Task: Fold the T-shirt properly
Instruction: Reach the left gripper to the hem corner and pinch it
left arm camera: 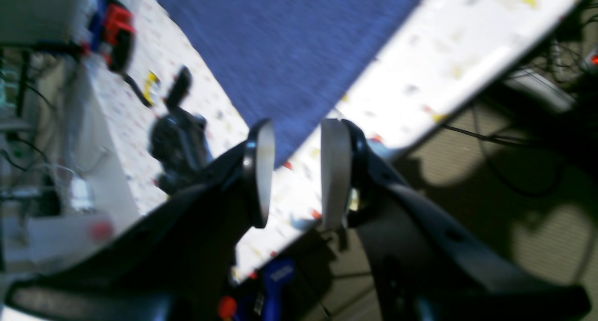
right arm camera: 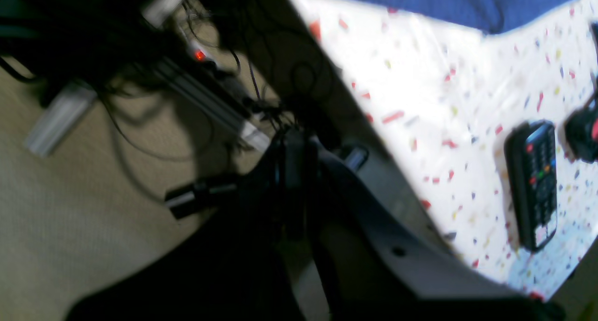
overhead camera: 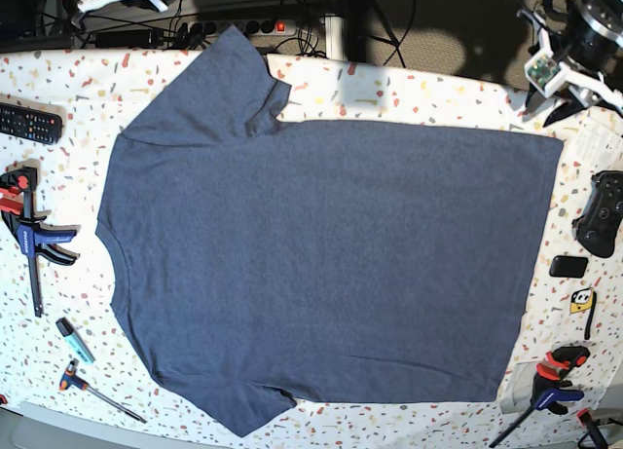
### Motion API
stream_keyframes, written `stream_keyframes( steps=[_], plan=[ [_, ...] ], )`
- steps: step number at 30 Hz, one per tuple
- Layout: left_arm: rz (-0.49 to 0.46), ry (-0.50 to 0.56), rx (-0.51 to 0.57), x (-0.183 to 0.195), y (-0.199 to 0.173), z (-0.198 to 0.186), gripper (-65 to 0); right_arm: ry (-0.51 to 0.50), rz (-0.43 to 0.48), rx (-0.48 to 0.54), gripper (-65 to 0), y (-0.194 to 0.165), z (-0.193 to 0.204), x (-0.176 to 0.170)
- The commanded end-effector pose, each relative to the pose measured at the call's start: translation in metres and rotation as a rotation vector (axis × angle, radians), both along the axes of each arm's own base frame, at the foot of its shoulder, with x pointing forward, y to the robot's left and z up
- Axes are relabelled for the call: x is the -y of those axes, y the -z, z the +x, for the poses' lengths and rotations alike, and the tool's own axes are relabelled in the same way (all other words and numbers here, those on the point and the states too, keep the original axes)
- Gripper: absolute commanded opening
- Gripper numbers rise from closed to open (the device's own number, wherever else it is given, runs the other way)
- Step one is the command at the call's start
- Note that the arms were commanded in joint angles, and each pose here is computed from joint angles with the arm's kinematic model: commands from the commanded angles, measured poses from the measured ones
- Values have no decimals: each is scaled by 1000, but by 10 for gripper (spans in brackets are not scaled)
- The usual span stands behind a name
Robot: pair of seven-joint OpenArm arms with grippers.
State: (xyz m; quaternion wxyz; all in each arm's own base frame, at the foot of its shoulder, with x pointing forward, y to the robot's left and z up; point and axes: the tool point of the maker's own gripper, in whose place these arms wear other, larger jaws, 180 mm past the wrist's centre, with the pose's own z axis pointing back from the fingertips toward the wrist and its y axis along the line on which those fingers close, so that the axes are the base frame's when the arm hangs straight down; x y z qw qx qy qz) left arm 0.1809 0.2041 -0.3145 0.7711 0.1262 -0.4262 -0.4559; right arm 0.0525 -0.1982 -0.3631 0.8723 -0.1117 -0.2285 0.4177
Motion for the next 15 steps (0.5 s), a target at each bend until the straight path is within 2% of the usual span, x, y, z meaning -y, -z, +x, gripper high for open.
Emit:
stream_keyframes(
  steps=[1, 5, 8, 15],
  plan=[
    [1, 12, 34, -2, -7, 7, -476, 2, 4, 27, -650, -6, 5, -1],
    [-19, 0, 61, -12, 0, 26, -440, 39, -22, 70, -650, -10, 13, 6],
    [44, 13, 47, -22, 17, 38, -439, 16, -86, 129, -650, -16, 23, 14],
    [188, 112, -101, -37, 76, 44, -439, 50, -182, 264, -650, -34, 41, 31]
  ],
)
